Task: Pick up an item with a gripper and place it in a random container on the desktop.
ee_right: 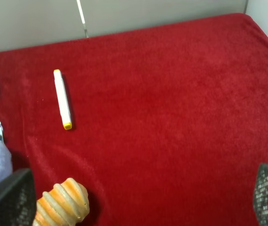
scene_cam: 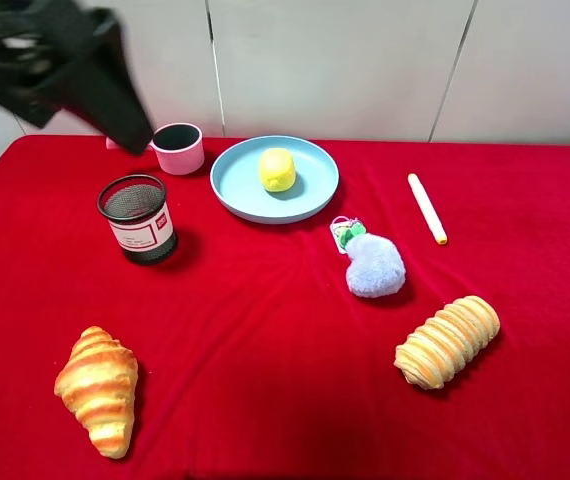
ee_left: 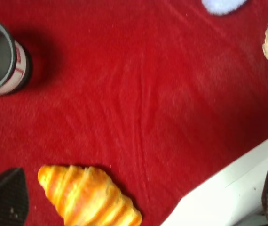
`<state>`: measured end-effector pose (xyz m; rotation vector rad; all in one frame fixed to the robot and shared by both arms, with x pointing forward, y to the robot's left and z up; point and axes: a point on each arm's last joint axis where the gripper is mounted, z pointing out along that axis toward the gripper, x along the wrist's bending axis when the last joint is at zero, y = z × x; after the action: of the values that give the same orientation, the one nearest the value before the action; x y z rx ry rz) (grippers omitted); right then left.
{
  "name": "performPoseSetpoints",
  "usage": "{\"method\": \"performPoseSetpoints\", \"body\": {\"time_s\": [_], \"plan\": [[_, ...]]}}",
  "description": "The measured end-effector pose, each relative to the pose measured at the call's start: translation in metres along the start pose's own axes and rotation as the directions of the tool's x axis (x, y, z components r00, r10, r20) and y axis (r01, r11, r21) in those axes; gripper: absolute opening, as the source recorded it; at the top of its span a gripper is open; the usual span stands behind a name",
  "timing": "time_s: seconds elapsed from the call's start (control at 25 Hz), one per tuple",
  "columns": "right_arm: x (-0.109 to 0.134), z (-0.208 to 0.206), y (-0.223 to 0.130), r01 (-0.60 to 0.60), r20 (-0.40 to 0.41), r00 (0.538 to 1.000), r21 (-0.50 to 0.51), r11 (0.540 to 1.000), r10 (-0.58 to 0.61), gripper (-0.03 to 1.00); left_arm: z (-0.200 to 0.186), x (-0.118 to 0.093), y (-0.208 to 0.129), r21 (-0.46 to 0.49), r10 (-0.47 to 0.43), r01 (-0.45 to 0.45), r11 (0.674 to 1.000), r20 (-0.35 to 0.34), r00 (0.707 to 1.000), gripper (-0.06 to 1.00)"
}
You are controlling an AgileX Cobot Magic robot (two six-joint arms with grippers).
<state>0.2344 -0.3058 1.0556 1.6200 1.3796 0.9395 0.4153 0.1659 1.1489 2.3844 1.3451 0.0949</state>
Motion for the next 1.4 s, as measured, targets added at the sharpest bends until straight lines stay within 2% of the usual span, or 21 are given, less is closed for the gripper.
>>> {"method": "performPoseSetpoints", "body": {"time_s": [0.4,0.64,0.8,0.96,1.12,1.4], "plan": [[0.000,0.000,0.000,0.000,0.000,1.000,0.000,1.000,0.000,0.69,-0.026,0.004,-0.072,-0.088,0.110,-0.109,0.990,-0.001,0.994,0.99],[0.000,0.000,0.000,0.000,0.000,1.000,0.000,1.000,0.000,0.69,-0.028,0.007,-0.109,-0.124,0.118,-0.119,0.985,-0.011,0.993,0.99],[0.000,0.000,0.000,0.000,0.000,1.000,0.000,1.000,0.000,0.69,-0.033,0.011,-0.137,-0.183,0.119,-0.122,0.976,-0.028,0.992,0.99],[0.000,0.000,0.000,0.000,0.000,1.000,0.000,1.000,0.000,0.69,-0.033,0.017,-0.157,-0.225,0.063,-0.073,0.972,-0.053,0.997,0.99],[0.000,0.000,0.000,0.000,0.000,1.000,0.000,1.000,0.000,0.69,-0.028,0.023,-0.173,-0.285,-0.038,0.009,0.958,-0.096,0.995,0.99],[0.000,0.000,0.000,0.000,0.000,1.000,0.000,1.000,0.000,0.69,0.002,0.032,-0.206,-0.321,-0.220,0.159,0.934,-0.163,0.962,0.99]]}}
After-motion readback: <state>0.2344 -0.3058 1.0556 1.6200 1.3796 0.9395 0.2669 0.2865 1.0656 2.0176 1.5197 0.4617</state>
